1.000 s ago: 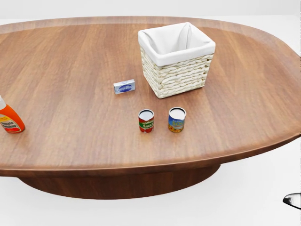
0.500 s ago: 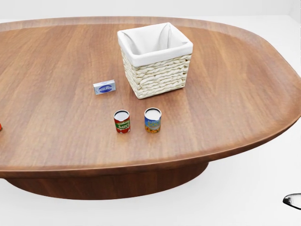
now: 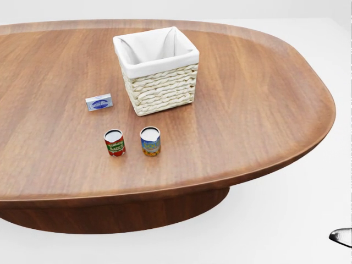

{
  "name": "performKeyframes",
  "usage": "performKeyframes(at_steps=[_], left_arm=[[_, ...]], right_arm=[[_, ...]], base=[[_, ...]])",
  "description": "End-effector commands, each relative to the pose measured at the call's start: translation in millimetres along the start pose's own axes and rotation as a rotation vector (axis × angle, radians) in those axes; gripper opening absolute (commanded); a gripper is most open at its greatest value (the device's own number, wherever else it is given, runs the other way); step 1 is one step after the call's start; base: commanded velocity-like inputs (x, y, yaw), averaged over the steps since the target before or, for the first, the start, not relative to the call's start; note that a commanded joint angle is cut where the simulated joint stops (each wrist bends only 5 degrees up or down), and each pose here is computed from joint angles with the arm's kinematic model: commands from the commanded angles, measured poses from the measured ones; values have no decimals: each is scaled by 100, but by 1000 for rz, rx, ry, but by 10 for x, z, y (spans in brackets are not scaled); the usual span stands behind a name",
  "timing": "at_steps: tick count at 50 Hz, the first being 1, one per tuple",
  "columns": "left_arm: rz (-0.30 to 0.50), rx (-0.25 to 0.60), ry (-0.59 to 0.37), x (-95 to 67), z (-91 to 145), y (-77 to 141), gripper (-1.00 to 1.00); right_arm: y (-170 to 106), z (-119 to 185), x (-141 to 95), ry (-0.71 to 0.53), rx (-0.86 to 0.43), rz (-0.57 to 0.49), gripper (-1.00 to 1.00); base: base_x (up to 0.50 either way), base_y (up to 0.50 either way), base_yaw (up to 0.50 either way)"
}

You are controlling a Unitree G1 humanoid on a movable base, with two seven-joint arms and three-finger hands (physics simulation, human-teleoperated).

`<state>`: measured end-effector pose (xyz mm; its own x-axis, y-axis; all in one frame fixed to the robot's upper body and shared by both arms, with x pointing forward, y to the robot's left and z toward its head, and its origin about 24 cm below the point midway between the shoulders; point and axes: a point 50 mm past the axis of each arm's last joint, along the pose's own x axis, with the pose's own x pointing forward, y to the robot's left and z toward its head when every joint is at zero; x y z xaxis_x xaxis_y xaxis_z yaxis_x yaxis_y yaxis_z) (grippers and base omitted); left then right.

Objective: Pick up the tomato sauce, and put it in the basket.

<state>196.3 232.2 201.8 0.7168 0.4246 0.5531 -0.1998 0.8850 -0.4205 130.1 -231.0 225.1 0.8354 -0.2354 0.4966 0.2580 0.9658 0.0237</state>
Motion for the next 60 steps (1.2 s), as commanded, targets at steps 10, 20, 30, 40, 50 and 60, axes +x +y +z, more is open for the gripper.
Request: performKeyframes(at_steps=[10, 20, 30, 40, 50, 60], left_arm=[[0, 4, 7, -2, -17, 4, 100], [-1, 5, 3, -1, -11, -2, 100], [0, 4, 4, 2, -12, 0, 100], [-1, 7, 9, 0, -26, 0, 100], [0, 8, 10, 1, -30, 3, 100], [1, 13, 16, -2, -45, 6, 100]], right_arm=[[23, -13, -5, -9, -17, 5, 100], [36, -7, 7, -14, -19, 13, 100], [43, -6, 9, -17, -24, 18, 100], [42, -6, 7, -18, -25, 18, 100], [40, -6, 7, -17, -25, 16, 100], [42, -9, 4, -21, -23, 14, 100]], base=[[0, -2, 0], [10, 0, 0], [25, 0, 0], [28, 0, 0], [28, 0, 0], [28, 0, 0]])
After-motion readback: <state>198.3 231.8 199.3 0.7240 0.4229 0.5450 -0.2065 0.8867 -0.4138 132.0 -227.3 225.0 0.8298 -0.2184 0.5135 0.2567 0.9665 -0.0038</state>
